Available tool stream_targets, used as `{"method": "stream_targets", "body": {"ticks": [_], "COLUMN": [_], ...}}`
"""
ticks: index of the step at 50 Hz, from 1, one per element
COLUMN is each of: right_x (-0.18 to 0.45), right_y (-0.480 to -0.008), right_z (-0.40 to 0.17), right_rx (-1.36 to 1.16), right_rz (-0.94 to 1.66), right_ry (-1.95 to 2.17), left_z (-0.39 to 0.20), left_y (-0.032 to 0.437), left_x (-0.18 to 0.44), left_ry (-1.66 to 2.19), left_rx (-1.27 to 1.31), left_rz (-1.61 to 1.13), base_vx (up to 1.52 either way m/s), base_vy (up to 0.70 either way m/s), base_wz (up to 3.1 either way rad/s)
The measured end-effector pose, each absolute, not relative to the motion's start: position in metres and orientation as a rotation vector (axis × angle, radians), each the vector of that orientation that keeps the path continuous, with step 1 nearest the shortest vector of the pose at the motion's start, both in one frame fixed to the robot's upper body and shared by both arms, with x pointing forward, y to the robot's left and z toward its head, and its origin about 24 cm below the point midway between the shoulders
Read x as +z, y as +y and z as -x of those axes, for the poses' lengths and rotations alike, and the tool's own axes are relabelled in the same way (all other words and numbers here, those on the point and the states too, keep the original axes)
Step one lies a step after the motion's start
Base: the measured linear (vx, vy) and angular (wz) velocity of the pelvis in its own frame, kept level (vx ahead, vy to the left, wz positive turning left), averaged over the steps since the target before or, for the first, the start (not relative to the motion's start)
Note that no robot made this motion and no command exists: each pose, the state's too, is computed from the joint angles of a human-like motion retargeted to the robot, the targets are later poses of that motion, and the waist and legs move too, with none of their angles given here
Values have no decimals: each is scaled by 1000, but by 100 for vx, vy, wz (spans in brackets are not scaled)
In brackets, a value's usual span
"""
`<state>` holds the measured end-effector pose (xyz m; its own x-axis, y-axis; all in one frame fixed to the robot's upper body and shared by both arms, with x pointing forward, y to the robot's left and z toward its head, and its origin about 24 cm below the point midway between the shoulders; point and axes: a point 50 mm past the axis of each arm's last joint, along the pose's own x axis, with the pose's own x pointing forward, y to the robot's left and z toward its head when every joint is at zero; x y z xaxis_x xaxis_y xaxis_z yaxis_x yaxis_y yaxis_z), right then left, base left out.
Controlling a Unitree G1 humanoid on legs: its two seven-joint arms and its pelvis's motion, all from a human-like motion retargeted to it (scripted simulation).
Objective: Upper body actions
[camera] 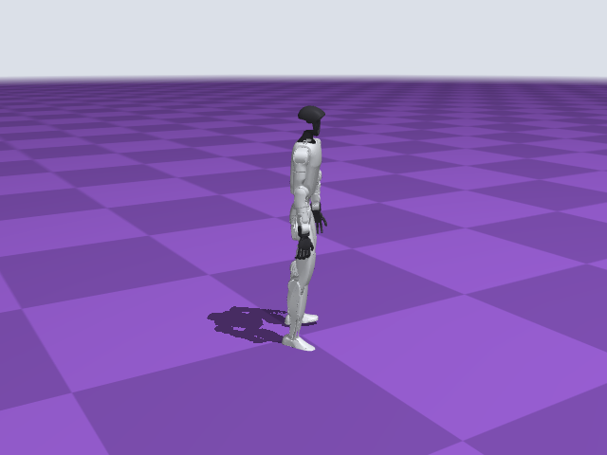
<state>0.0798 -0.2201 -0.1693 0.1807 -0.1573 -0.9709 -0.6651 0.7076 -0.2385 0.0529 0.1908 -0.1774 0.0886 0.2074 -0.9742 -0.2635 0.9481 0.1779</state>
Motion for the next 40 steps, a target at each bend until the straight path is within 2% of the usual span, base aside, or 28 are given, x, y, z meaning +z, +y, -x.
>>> {"method": "stream_targets", "body": {"ticks": [13,20,25,40], "right_x": [-156,-145,-136,-133], "right_y": [-205,-212,-222,-227], "right_z": [-136,-161,-179,-183], "right_rx": [379,293,342,304], "right_rz": [764,728,873,869], "right_ry": [1126,1039,1017,1022], "left_z": [-78,-134,-157,-140], "left_y": [200,203,206,214], "left_x": [-171,-157,-148,-154], "left_ry": [1329,1187,1078,1133], "left_rx": [452,307,293,352], "left_rz": [-114,-207,-236,-150], "base_vx": [-4,-15,3,4], "base_vy": [5,1,7,1], "base_wz": [10,34,-43,-2]}}
